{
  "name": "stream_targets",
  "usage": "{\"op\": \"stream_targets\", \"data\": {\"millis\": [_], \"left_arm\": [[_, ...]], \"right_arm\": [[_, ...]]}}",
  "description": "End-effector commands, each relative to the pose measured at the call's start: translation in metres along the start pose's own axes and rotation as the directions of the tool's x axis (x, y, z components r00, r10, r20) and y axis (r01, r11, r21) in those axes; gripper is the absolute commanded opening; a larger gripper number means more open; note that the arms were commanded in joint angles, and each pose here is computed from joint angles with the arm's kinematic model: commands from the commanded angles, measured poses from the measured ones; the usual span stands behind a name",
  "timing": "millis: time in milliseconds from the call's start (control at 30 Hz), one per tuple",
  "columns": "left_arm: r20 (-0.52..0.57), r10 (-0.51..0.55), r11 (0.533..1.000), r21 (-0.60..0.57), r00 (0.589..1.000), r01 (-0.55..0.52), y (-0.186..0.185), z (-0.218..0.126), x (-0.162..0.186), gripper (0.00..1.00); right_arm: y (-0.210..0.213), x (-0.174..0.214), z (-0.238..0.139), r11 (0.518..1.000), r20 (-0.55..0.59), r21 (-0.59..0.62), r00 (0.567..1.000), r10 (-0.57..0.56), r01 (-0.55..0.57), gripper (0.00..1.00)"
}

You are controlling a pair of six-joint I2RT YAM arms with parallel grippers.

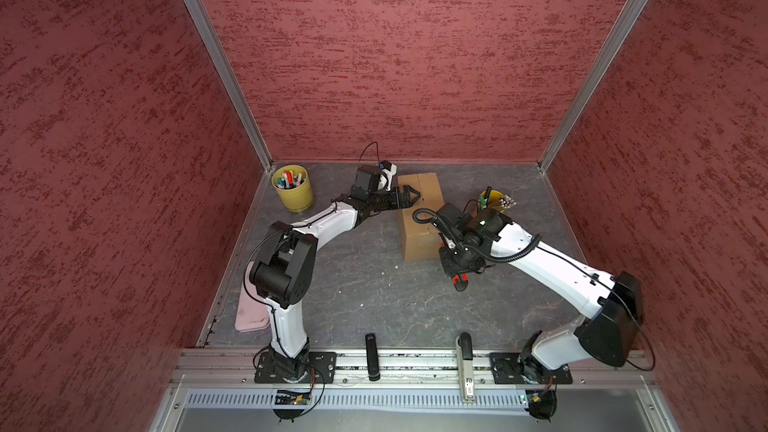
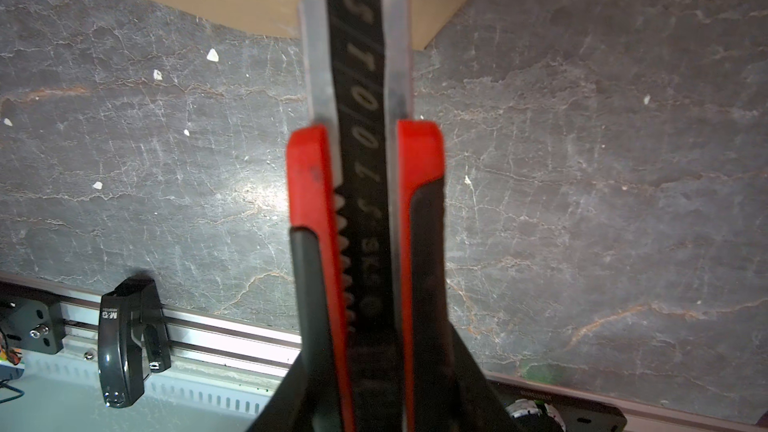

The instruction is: Unpack the express box

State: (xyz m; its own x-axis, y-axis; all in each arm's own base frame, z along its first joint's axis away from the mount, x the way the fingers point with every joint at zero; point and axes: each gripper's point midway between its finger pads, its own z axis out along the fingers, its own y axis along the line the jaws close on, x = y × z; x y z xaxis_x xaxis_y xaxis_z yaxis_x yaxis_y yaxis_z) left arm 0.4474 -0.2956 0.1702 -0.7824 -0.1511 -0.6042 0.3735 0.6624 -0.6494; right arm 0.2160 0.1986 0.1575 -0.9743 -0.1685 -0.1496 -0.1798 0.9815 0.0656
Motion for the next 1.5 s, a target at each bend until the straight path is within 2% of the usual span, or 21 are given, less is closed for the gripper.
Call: {"op": "stream_targets", "data": {"millis": [0,233,400,633,967,1467], "left_arm": [[-0.001,-0.021,1.0,0.016,1.0,0.021,-0.004,0.001,0.004,1.0],[-0.005,-0.047,0.999,0.009,0.999,0.047,-0.006,-0.005,0.007,1.0],[0.007,-0.053,0.999,0.009,0.999,0.053,-0.014,-0.022,0.001,1.0],[0.01,-0.083,0.996,0.015,0.996,0.083,-0.023,-0.045,0.012,1.0],[0.001,-0.176,0.984,0.042,0.984,0.175,-0.043,-0.035,0.043,1.0],[0.047,-0.21,0.977,0.041,0.977,0.208,-0.057,-0.034,0.043,1.0]], "right_arm": [[0.007,-0.015,-0.007,0.999,0.046,-0.028,0.999,-0.013,0.015,0.0],[0.01,-0.02,-0.007,0.999,0.052,-0.029,0.998,-0.024,0.026,0.0],[0.007,-0.019,-0.006,1.0,0.059,-0.021,0.998,-0.019,0.021,0.0],[0.004,-0.016,-0.003,1.0,0.06,-0.017,0.998,-0.005,0.006,0.0],[0.002,-0.016,-0.001,1.0,0.058,-0.005,0.998,-0.011,0.012,0.0],[0.012,-0.026,-0.005,0.998,0.059,-0.005,0.996,-0.06,0.061,0.0]]}}
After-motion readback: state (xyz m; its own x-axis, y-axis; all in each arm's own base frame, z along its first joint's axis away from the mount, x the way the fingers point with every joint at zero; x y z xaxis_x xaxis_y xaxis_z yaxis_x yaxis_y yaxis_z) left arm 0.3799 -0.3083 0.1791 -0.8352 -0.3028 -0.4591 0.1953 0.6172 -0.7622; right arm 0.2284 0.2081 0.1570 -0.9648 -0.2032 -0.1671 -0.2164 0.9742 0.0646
